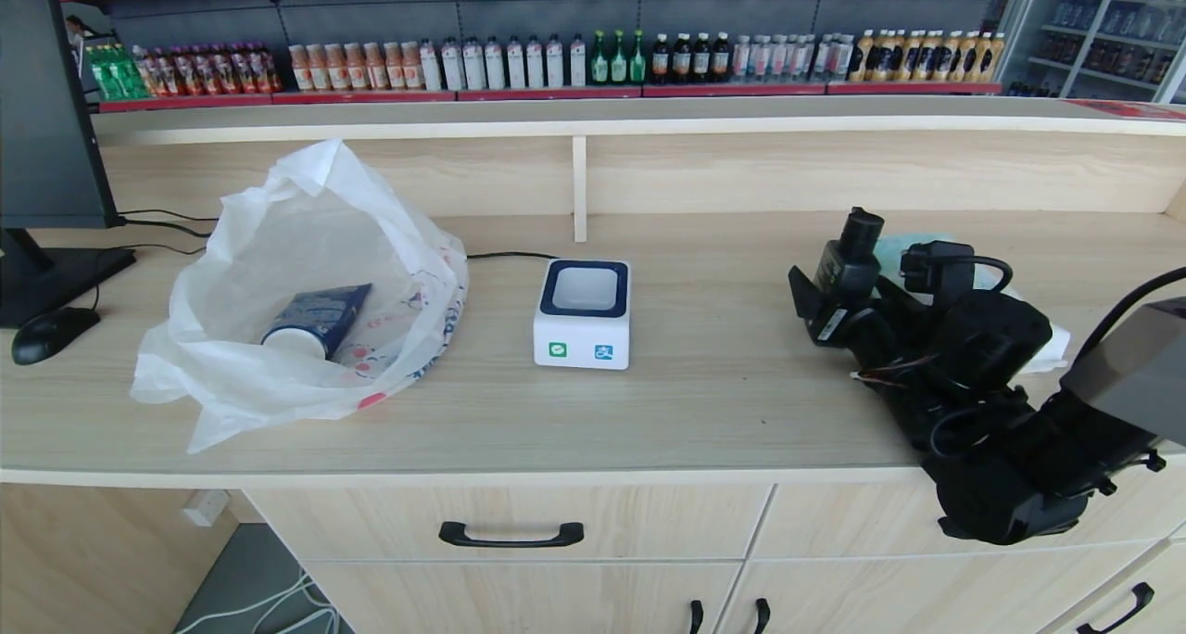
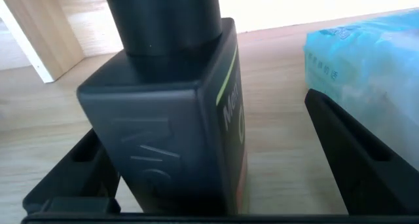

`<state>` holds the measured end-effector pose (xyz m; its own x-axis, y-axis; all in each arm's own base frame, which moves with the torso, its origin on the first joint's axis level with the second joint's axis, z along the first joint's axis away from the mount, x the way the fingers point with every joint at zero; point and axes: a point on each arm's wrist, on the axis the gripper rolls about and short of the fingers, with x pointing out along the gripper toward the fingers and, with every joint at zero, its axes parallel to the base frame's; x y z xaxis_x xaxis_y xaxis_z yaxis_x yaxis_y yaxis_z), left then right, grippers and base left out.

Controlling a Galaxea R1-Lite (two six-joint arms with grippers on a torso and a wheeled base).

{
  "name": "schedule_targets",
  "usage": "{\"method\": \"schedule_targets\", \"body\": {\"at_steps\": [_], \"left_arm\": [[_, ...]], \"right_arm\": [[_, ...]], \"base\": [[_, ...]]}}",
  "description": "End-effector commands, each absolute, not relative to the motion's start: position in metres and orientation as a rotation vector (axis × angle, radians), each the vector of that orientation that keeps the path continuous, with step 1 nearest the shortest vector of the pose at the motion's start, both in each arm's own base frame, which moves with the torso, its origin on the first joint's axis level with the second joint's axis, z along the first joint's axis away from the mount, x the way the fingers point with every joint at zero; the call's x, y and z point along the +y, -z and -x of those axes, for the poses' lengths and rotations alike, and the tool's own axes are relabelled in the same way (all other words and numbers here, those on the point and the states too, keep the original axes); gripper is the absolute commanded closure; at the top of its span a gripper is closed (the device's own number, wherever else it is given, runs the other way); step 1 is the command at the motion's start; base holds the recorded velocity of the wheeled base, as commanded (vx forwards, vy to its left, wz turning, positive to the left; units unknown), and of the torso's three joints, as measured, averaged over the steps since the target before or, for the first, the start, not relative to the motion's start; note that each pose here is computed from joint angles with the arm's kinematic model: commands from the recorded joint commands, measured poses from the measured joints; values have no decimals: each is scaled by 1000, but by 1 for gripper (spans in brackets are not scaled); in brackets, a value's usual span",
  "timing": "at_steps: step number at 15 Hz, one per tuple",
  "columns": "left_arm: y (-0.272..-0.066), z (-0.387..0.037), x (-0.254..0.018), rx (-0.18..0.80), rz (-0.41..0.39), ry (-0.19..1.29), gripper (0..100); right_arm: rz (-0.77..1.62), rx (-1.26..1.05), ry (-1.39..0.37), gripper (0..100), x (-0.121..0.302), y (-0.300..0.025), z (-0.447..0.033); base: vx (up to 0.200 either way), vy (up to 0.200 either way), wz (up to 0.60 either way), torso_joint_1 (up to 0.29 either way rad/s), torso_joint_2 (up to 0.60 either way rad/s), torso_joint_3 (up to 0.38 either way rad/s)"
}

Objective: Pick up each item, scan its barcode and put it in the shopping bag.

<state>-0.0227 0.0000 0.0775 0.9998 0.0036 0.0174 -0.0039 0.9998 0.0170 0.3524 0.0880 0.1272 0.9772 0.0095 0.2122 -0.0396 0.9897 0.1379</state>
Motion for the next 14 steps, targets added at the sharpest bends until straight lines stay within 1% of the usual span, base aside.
{"method": "schedule_targets", "body": {"at_steps": [1, 4, 5, 10, 14], "left_arm": [[-78, 23, 0, -18, -17, -5, 0], [-78, 23, 0, -18, -17, -3, 0], [-78, 23, 0, -17, -17, -3, 0], [-78, 23, 0, -18, -17, -5, 0], [-78, 23, 0, -18, -17, -3, 0]], "right_arm": [[-143, -212, -26, 0, 88, -127, -352], [-142, -206, -24, 0, 87, -126, -351], [-142, -206, -24, 100, 87, -126, -351], [-147, -228, -27, 100, 86, -135, -347], [-159, -265, -33, 100, 86, -150, -338]], "base": [[0, 0, 0, 0, 0, 0], [0, 0, 0, 0, 0, 0], [0, 0, 0, 0, 0, 0], [0, 0, 0, 0, 0, 0], [0, 0, 0, 0, 0, 0]]}}
